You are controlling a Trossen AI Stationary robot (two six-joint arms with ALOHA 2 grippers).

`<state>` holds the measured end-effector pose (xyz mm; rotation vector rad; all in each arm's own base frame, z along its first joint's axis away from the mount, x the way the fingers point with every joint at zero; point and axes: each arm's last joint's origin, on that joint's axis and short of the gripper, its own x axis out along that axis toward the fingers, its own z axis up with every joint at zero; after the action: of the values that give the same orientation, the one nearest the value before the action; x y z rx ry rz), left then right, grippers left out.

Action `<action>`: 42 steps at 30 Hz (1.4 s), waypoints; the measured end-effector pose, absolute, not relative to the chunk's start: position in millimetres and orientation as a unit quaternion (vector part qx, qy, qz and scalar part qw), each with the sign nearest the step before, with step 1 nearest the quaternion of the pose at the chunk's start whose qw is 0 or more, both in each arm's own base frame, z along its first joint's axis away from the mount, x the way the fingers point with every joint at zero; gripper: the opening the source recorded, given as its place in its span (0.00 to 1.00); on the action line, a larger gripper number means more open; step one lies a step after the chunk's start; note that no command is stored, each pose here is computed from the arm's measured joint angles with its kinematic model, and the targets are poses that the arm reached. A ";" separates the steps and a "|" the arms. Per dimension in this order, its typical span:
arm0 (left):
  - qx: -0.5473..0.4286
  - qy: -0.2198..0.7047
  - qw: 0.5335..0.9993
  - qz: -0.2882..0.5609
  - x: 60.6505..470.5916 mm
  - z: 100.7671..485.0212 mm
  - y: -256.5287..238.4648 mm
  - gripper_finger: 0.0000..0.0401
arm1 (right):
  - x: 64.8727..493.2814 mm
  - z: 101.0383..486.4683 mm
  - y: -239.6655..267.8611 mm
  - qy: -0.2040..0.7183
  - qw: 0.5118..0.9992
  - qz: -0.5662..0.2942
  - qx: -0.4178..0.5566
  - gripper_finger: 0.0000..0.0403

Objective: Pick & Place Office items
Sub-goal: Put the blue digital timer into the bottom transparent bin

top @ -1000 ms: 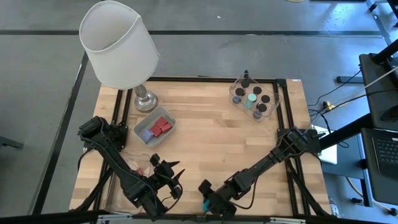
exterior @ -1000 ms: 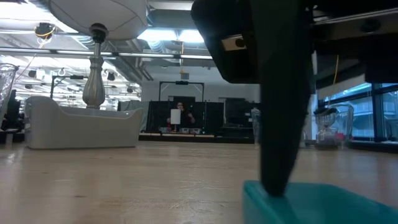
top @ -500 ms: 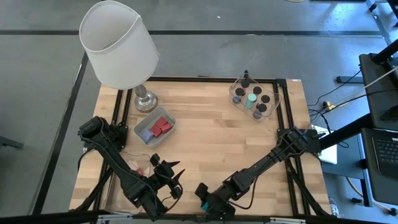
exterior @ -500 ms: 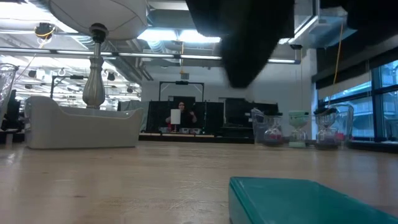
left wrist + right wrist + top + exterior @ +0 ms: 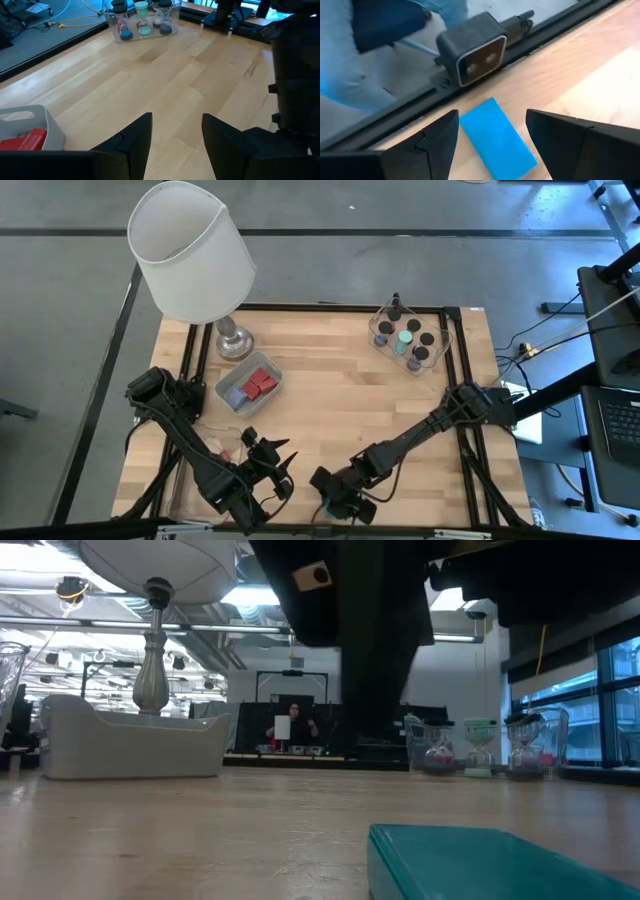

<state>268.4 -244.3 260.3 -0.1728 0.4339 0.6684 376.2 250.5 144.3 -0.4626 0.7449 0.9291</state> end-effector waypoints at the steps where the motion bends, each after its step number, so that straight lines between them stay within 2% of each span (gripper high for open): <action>1: -0.084 0.211 0.918 0.325 268.4 260.3 -244.3 0.42 | 377.1 144.4 248.9 0.349 0.802 0.437 -0.208 0.58; 7: -0.076 0.213 0.919 0.323 268.4 260.3 -244.3 0.42 | 382.7 143.4 240.4 0.347 0.802 0.439 -0.209 0.58; 22: -0.072 0.215 0.919 0.322 268.4 260.3 -244.3 0.42 | 386.6 113.5 235.6 0.372 0.780 0.455 -0.217 0.58; 27: -0.072 0.215 0.919 0.322 268.4 260.3 -244.3 0.42 | 385.0 112.8 233.5 0.404 0.784 0.422 -0.210 0.53; 32: -0.072 0.215 0.919 0.322 268.5 260.3 -244.3 0.42 | 382.4 113.1 235.5 0.427 0.790 0.399 -0.184 0.39; 35: -0.074 0.214 0.919 0.323 268.5 260.2 -244.3 0.42 | 379.0 114.8 239.9 0.438 0.799 0.371 -0.180 0.38; 42: -0.093 0.189 0.919 0.332 268.9 261.2 -244.0 0.42 | 360.8 141.2 230.1 0.496 0.808 0.233 -0.216 0.38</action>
<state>268.9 -244.0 261.2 -0.1921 0.3878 0.6835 360.8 230.1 141.2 -0.4625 1.0618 0.4974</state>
